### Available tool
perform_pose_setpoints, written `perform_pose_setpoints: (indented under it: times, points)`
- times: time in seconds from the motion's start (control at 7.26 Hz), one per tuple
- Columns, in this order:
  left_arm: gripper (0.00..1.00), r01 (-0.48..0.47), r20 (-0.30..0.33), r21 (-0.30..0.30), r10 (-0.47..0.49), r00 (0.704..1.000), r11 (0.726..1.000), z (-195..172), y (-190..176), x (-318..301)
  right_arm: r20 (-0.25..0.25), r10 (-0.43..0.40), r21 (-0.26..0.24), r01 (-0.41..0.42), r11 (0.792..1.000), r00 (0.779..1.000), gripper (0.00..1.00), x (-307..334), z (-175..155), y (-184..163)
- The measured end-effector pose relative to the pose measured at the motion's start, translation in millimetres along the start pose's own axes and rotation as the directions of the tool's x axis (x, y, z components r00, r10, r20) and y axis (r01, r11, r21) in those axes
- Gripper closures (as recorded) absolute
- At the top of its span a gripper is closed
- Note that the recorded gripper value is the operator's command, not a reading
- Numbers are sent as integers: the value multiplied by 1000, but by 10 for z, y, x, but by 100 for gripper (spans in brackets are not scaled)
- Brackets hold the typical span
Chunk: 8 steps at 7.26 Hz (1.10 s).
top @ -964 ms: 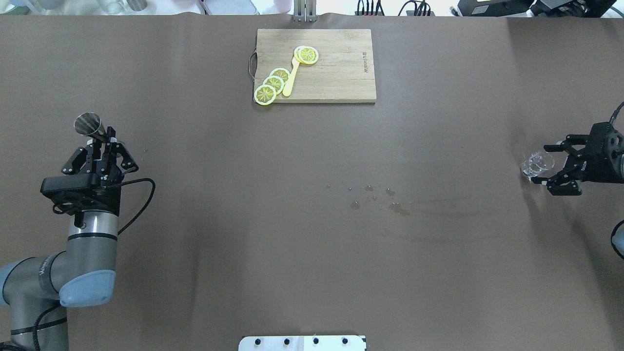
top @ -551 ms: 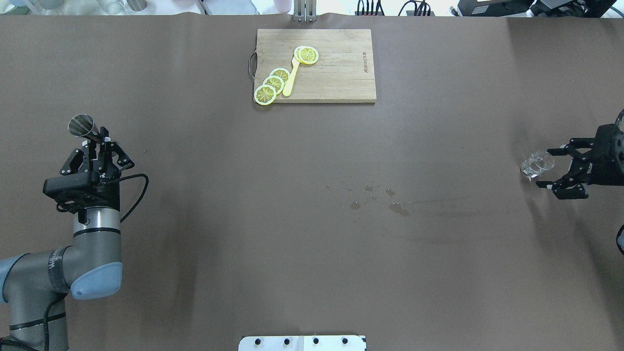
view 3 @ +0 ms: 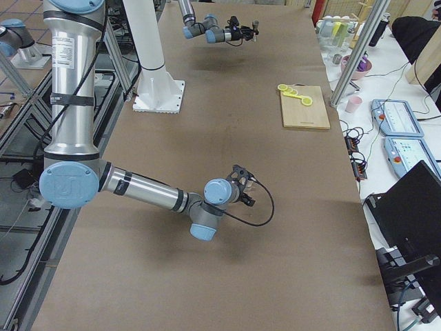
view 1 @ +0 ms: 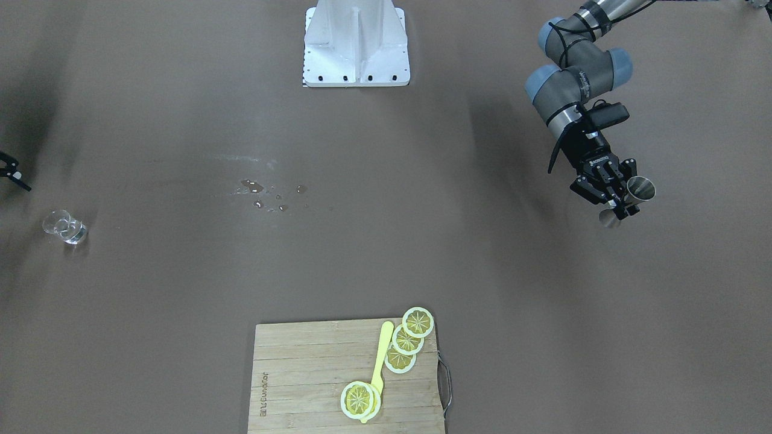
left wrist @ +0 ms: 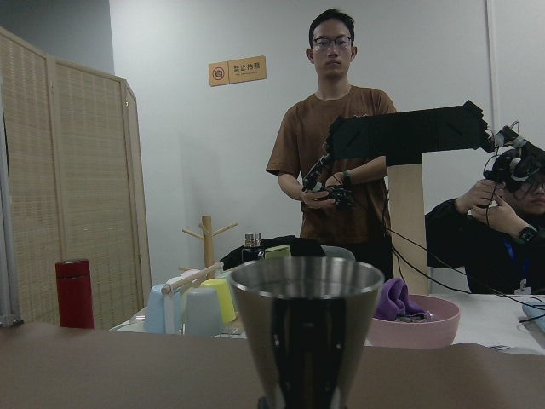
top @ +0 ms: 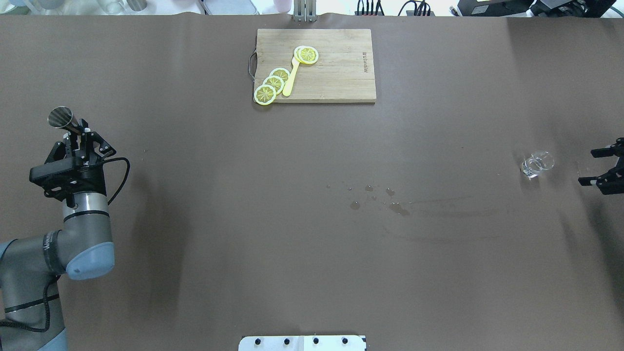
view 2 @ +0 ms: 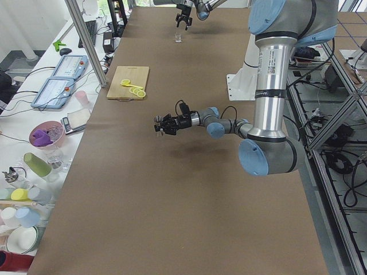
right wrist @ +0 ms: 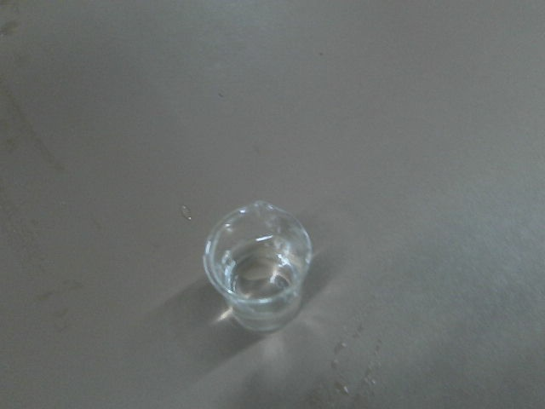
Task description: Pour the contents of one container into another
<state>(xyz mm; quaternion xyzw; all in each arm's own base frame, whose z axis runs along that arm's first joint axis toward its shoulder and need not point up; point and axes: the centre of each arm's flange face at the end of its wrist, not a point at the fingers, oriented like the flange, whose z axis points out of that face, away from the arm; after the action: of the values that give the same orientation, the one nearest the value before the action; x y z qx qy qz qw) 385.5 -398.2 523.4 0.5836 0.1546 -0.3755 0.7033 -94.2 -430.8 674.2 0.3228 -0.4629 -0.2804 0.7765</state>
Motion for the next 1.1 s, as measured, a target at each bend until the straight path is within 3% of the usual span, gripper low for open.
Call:
perform_pose_setpoints:
  times: [0.14,0.28,0.41,0.55,0.83,0.96,1.1]
  points:
    - [100,20,25,-21,-19,999,1000,86,55,-107,-8,145,-64,-145,987,989,0,-68,-228,-59]
    - [100,30,51,-31,-28,998,999,175,115,-242,-43,275,-126,-279,952,960,0,-195,-459,-128]
    - [100,43,73,-30,-41,996,999,258,184,-386,-104,402,-178,-414,893,910,0,-292,-689,-234]
    - [100,60,92,-29,-58,994,998,321,249,-507,-192,517,-223,-550,805,834,0,-384,-913,-373]
    - [100,74,122,-36,-69,990,997,393,365,-735,-383,629,-283,-734,617,677,0,-500,-1220,-420]
    - [93,68,131,-36,-63,989,997,416,419,-825,-439,663,-288,-794,536,606,0,-449,-1320,-283]
    - [88,67,137,-38,-61,989,997,431,453,-878,-471,698,-270,-841,468,540,0,-369,-1454,-148]
